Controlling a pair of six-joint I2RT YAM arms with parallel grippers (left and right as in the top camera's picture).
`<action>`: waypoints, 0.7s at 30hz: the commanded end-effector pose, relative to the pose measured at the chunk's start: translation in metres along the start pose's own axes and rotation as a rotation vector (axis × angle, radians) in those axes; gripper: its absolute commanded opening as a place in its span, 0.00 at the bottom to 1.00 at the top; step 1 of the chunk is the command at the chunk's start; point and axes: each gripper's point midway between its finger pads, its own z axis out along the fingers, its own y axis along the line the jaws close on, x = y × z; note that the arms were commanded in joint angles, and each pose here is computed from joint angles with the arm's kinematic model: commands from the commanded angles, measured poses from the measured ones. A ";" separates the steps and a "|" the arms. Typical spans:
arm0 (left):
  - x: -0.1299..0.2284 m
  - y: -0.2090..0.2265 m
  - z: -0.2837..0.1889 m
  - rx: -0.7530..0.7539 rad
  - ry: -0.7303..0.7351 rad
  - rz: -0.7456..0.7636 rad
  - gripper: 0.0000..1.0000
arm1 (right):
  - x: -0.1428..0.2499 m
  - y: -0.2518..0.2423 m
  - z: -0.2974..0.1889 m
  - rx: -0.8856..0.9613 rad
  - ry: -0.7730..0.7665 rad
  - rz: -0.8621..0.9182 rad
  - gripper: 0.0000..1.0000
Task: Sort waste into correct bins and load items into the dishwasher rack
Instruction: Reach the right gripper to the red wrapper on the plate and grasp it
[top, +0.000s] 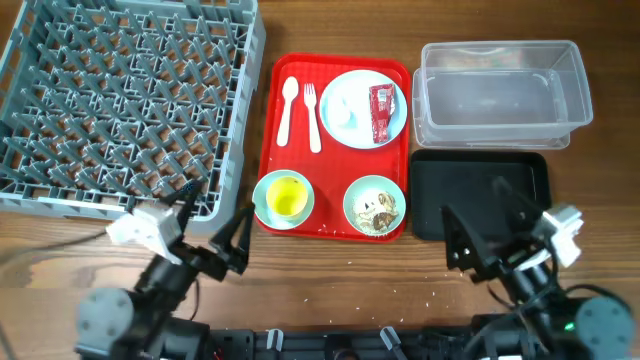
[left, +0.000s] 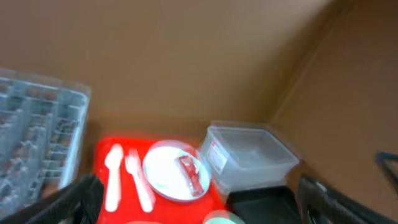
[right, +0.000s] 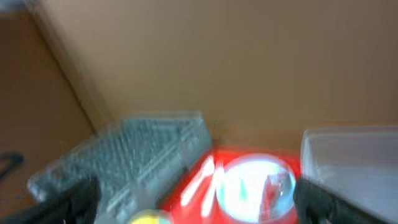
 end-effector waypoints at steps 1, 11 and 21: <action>-0.030 0.012 0.006 -0.190 0.154 -0.008 1.00 | -0.025 -0.026 0.002 0.226 0.217 -0.102 1.00; -0.027 0.025 0.033 -0.322 0.437 -0.068 1.00 | 0.021 -0.023 0.108 0.029 0.801 0.316 0.94; -0.014 0.028 0.025 -0.344 0.497 -0.080 1.00 | 0.165 -0.080 0.253 0.337 1.090 0.003 0.78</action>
